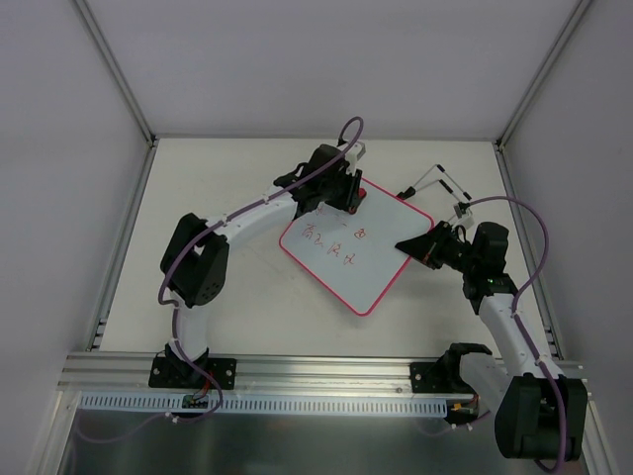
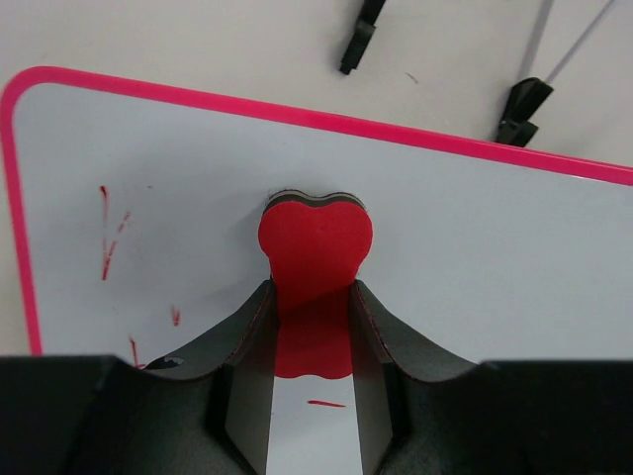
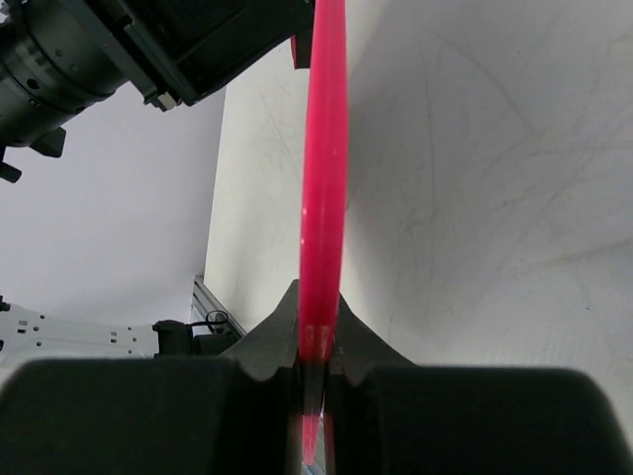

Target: Erase the whiteboard

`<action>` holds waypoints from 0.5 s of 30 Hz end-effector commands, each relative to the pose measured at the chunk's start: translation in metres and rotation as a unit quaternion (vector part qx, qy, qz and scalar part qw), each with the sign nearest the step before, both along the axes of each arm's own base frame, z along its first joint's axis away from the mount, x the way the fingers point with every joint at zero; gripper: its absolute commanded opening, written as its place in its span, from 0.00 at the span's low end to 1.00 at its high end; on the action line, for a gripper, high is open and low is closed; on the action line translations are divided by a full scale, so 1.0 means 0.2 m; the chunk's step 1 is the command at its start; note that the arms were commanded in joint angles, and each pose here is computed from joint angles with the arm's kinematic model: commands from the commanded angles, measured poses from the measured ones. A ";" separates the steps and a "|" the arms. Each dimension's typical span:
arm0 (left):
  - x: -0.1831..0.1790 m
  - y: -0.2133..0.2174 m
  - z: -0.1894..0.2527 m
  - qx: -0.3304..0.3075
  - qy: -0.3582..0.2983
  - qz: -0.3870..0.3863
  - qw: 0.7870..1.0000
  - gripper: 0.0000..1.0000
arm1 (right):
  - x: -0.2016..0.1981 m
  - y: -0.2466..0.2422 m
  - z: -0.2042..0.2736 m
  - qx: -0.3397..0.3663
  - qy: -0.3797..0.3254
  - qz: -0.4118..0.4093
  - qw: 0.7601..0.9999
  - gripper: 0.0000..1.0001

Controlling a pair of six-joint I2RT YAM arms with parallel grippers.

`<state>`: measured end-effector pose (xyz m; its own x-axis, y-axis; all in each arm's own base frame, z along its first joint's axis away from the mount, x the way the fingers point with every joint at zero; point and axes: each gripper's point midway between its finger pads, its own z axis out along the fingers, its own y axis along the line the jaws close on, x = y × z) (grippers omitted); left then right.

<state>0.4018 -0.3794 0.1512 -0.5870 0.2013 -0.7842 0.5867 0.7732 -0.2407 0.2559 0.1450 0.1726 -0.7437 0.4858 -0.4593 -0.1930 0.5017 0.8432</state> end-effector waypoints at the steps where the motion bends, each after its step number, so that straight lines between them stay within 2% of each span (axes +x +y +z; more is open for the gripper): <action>1: -0.26 -0.15 -0.11 -0.020 0.078 -0.063 0.995 0.00 | -0.06 0.09 0.26 -0.024 -0.185 0.103 0.977 0.00; 6: -0.19 -0.11 -0.08 -0.027 0.070 -0.043 0.996 0.00 | -0.06 0.09 0.26 -0.024 -0.185 0.103 0.977 0.00; 15: 0.12 0.21 -0.17 -0.016 0.069 0.024 0.997 0.00 | -0.06 0.10 0.28 -0.024 -0.191 0.106 0.976 0.00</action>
<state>0.4161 -0.3618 0.1572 -0.6367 0.1256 -0.7608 0.5566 0.7576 -0.3408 0.2556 0.1453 0.1748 -0.7339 0.4668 -0.4934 -0.2316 0.5110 0.8278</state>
